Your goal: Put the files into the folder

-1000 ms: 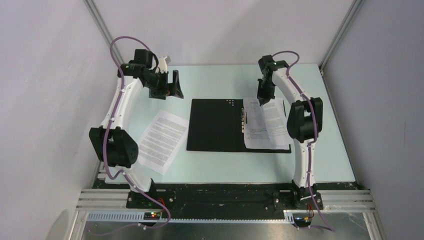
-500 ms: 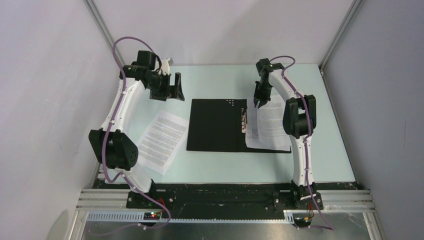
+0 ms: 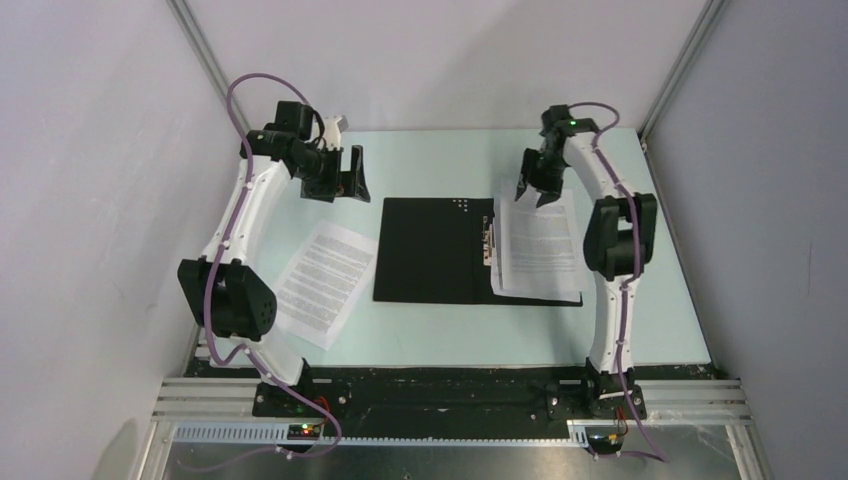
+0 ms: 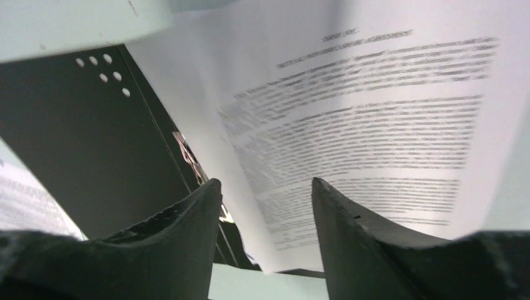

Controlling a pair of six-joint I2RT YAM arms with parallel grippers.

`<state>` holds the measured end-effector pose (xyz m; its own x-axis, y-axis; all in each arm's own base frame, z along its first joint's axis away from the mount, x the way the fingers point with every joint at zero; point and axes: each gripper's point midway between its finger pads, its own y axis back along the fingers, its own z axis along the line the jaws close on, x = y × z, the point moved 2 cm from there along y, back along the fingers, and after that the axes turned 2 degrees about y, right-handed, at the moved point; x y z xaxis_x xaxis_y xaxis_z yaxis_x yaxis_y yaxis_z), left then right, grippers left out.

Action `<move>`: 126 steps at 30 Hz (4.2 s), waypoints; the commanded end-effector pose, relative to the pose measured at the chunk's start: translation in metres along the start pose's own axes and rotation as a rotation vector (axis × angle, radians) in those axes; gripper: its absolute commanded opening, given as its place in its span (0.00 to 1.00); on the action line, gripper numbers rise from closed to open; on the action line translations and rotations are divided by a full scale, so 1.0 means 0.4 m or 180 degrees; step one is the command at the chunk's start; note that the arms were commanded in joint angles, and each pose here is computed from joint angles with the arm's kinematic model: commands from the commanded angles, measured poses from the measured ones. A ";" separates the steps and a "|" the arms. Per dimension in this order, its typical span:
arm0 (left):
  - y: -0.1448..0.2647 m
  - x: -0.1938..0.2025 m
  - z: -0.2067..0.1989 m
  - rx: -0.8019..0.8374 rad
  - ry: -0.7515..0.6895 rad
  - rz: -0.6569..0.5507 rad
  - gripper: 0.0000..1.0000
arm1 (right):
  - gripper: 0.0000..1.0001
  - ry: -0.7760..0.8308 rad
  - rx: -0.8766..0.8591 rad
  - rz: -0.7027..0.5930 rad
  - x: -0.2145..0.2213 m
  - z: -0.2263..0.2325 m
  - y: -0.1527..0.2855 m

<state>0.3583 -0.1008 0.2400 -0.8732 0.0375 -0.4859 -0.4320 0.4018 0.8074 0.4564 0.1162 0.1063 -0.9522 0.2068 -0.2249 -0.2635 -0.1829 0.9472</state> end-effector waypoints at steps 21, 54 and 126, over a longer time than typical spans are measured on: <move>-0.005 0.033 -0.015 0.0126 -0.0132 0.0072 1.00 | 0.81 0.0468 -0.0348 0.0059 -0.030 -0.408 0.020; -0.035 0.030 -0.026 0.0282 -0.0042 0.0166 1.00 | 0.81 0.0355 -0.0429 0.0549 0.146 -0.273 0.022; -0.032 0.084 0.010 0.0076 -0.0170 0.0338 1.00 | 0.98 0.4006 -0.0967 -0.0813 -0.182 -0.003 -0.009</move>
<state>0.3405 -0.0972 0.2008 -0.9181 0.1106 -0.3806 -0.3122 0.3897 0.8664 0.5245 0.0512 0.0838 -0.6560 -0.5471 -0.5199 -0.3334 -0.4080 0.8499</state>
